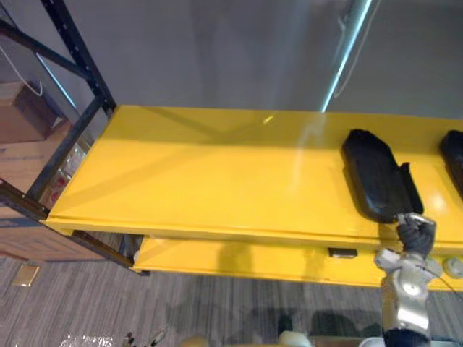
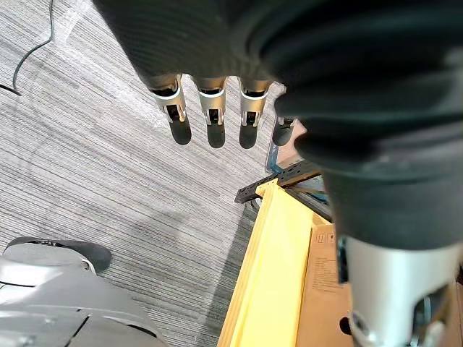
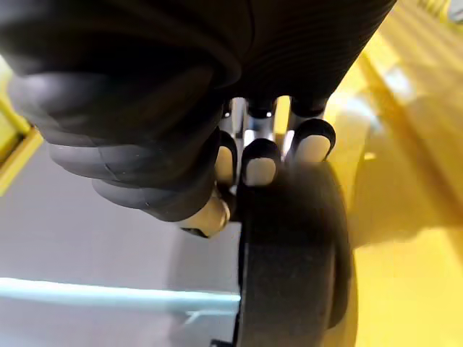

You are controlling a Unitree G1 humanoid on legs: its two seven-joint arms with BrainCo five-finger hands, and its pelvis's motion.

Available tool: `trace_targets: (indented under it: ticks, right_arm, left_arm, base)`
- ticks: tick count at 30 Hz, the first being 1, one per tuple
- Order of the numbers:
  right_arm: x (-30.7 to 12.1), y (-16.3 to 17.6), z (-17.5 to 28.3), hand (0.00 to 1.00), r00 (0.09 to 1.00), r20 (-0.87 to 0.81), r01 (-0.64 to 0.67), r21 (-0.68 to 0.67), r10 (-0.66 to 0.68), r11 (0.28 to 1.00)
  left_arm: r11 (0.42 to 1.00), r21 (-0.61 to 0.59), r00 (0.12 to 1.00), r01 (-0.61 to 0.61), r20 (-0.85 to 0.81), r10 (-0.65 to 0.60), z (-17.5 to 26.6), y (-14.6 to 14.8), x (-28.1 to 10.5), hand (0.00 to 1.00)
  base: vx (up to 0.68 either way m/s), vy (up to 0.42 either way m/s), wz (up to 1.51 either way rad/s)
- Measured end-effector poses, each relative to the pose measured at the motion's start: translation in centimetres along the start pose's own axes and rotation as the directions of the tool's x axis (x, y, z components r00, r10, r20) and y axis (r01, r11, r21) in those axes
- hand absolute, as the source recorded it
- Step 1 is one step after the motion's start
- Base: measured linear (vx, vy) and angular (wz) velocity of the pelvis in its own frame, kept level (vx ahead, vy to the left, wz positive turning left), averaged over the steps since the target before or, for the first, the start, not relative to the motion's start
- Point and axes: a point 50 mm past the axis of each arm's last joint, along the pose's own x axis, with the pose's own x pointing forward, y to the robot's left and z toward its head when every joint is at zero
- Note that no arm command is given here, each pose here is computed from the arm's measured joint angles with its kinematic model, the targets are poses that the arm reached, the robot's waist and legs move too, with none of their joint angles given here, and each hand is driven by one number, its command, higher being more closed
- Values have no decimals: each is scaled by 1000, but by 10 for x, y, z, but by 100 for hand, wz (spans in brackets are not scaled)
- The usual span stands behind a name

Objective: Walk over and take plastic housings, then place them on the shelf

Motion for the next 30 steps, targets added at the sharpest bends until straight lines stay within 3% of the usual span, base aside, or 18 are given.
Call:
trace_targets:
  ticks: [22, 30]
  right_arm:
    - [33, 6, 9, 100, 1000, -5, -10, 9, 10, 1000]
    - [45, 18, 18, 100, 997, 22, -73, 13, 73, 997]
  left_arm:
    - [999, -9, 999, 35, 28, -34, 11, -7, 4, 0]
    - [999, -7, 999, 41, 20, -41, 11, -9, 5, 0]
  base:
    - [-3, 1, 3]
    - [2, -1, 1]
